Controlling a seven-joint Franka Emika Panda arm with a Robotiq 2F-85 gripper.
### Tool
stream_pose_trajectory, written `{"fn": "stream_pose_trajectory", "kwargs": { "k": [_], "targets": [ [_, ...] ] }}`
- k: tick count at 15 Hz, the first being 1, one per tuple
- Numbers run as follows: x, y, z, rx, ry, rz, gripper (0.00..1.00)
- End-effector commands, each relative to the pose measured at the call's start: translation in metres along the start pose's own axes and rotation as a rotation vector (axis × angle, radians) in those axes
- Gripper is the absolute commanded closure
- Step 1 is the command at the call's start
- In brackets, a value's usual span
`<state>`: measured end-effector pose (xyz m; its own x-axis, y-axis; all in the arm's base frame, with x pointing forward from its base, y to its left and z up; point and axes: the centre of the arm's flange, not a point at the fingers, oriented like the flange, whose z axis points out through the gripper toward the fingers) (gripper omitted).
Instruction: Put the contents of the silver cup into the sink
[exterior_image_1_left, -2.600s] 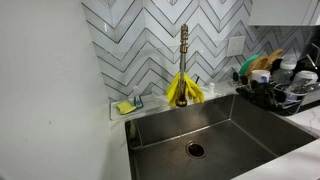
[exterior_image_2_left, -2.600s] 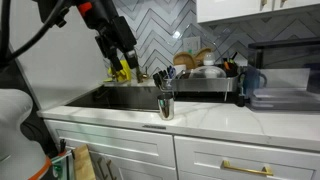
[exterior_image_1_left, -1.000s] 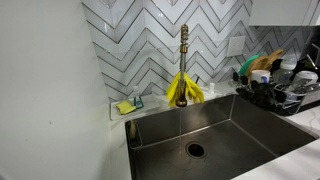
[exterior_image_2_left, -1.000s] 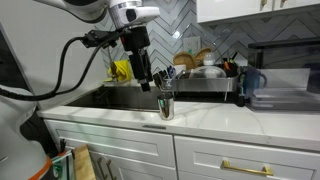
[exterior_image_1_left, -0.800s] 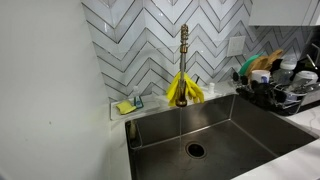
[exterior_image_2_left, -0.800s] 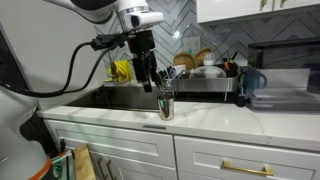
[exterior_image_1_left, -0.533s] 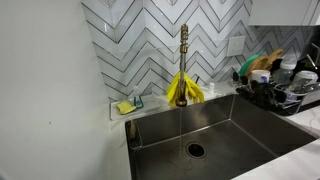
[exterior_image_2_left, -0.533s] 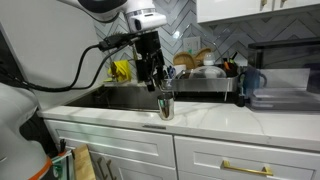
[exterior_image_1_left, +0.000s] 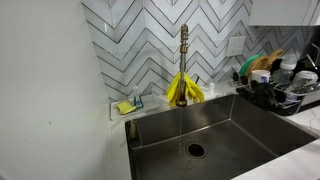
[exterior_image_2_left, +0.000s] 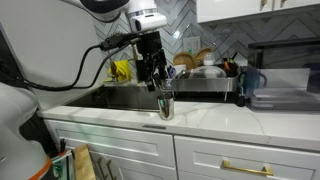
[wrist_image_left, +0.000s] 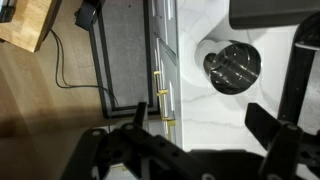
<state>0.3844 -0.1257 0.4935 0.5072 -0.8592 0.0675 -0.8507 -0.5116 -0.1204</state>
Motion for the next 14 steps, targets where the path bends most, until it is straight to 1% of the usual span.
{"fn": "stream_pose_trajectory", "kwargs": {
  "k": [1,2,3,5,9,14],
  "targets": [
    [0.010,-0.012,0.010,0.030,-0.010,0.158,0.00],
    [0.013,-0.016,0.011,0.037,-0.019,0.209,0.00],
    [0.016,-0.019,0.013,0.068,-0.035,0.240,0.00],
    [0.022,-0.026,0.017,0.097,-0.048,0.309,0.00],
    [0.026,-0.038,0.034,0.081,-0.067,0.381,0.00],
    [0.029,-0.054,0.053,0.043,-0.077,0.454,0.00]
  ]
}}
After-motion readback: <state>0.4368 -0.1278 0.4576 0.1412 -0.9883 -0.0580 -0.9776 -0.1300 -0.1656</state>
